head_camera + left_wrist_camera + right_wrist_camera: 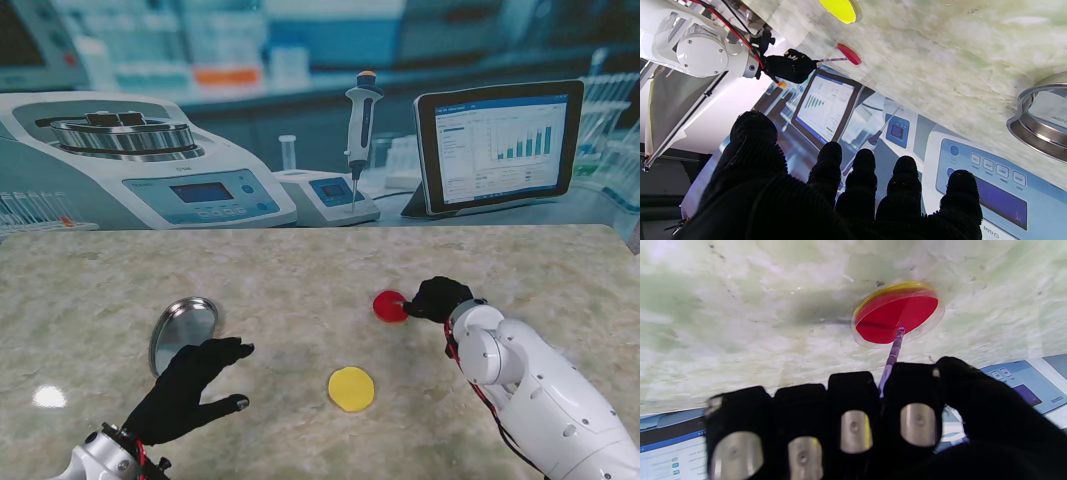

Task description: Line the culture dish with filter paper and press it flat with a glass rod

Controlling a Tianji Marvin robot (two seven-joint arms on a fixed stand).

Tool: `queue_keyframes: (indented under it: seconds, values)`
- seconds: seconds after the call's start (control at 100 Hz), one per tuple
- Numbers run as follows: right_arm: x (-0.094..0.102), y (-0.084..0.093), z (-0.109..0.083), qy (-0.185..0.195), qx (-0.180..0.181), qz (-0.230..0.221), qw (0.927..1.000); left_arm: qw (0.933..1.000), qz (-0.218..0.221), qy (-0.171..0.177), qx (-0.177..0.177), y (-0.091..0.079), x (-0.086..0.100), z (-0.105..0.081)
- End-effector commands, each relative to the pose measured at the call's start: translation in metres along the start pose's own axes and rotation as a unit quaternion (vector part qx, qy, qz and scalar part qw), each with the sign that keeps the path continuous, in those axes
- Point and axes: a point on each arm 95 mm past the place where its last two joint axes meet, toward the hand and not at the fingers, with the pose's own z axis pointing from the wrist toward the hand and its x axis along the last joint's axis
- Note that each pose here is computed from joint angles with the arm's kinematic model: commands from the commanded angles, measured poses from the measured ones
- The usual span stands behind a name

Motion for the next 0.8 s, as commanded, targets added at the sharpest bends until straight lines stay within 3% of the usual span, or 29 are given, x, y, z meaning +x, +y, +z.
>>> queue_keyframes:
  seconds: [0.0,0.34,0.79]
  values:
    - [0.005,-0.007,-0.001,0.003,0.012,-0.005,0.9999,1.0,-0.002,0.0,-0.002,0.001,0.002,-0.001]
    - [-0.005,-0.016,-0.003,-0.017,0.04,-0.032,0.9986,1.0,-0.003,-0.001,0.001,-0.001,0.001,-0.001]
    - [-0.014,-0.011,-0.01,-0.034,0.031,-0.042,0.9981,1.0,-0.003,-0.001,0.002,-0.001,0.001,-0.001]
